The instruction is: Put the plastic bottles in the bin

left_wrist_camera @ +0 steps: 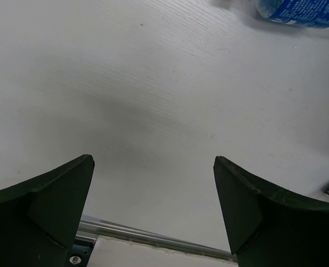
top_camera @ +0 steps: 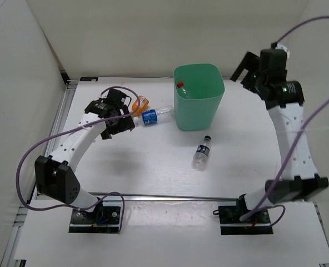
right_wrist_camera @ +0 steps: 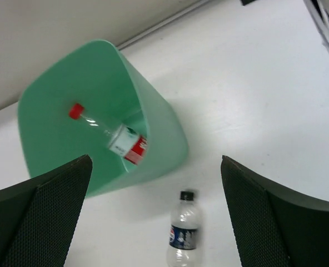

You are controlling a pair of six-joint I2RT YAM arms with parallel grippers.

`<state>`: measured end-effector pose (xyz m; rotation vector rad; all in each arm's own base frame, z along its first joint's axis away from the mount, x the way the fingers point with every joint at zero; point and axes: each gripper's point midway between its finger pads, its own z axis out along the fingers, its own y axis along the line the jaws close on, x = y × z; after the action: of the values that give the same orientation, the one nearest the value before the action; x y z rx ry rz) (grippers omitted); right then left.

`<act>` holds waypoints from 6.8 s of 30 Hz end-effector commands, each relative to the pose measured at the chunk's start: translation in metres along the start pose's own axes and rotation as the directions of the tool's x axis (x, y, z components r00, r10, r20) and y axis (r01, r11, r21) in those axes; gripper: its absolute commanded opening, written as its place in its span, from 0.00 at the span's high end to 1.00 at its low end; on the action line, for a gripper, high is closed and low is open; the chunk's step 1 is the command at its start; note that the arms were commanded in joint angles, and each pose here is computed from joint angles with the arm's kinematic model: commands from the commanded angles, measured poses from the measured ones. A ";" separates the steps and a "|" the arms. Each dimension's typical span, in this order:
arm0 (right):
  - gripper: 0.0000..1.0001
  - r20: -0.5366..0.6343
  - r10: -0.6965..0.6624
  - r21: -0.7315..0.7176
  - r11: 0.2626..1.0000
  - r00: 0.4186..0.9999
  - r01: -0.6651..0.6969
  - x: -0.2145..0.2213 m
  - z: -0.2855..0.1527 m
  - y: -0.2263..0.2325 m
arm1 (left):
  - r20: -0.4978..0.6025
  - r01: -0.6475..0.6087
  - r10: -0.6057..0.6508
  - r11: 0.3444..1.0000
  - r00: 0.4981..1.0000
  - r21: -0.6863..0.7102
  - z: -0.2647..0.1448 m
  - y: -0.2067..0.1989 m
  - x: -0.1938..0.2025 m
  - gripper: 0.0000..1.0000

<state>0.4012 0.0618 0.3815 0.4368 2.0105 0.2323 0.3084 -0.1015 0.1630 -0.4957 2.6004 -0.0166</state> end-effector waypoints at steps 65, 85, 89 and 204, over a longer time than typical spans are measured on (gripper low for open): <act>0.75 -0.757 -0.028 0.146 0.967 0.652 0.211 0.337 -0.010 -0.085 | 0.032 -0.018 0.016 0.997 0.999 0.069 -0.016 0.020 0.027 0.00; 0.64 -0.014 -0.239 -0.261 0.938 0.971 0.227 0.028 0.057 0.124 | 0.089 -0.024 0.016 0.996 0.996 0.090 -0.025 0.015 0.012 0.00; 0.53 -0.012 -0.244 -0.264 0.936 0.970 0.232 0.027 0.082 0.132 | 0.112 -0.041 0.032 0.996 0.993 0.077 -0.027 0.019 0.008 0.00; 0.00 -0.014 -0.209 -0.044 0.977 0.978 0.208 0.059 -0.060 -0.035 | 0.565 -0.561 -0.272 0.098 0.779 0.822 -0.222 -0.381 -0.180 0.54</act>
<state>0.3191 0.0640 0.3276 0.1607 2.1158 0.1730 0.5000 -0.3994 0.4768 0.2973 1.3578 -1.2027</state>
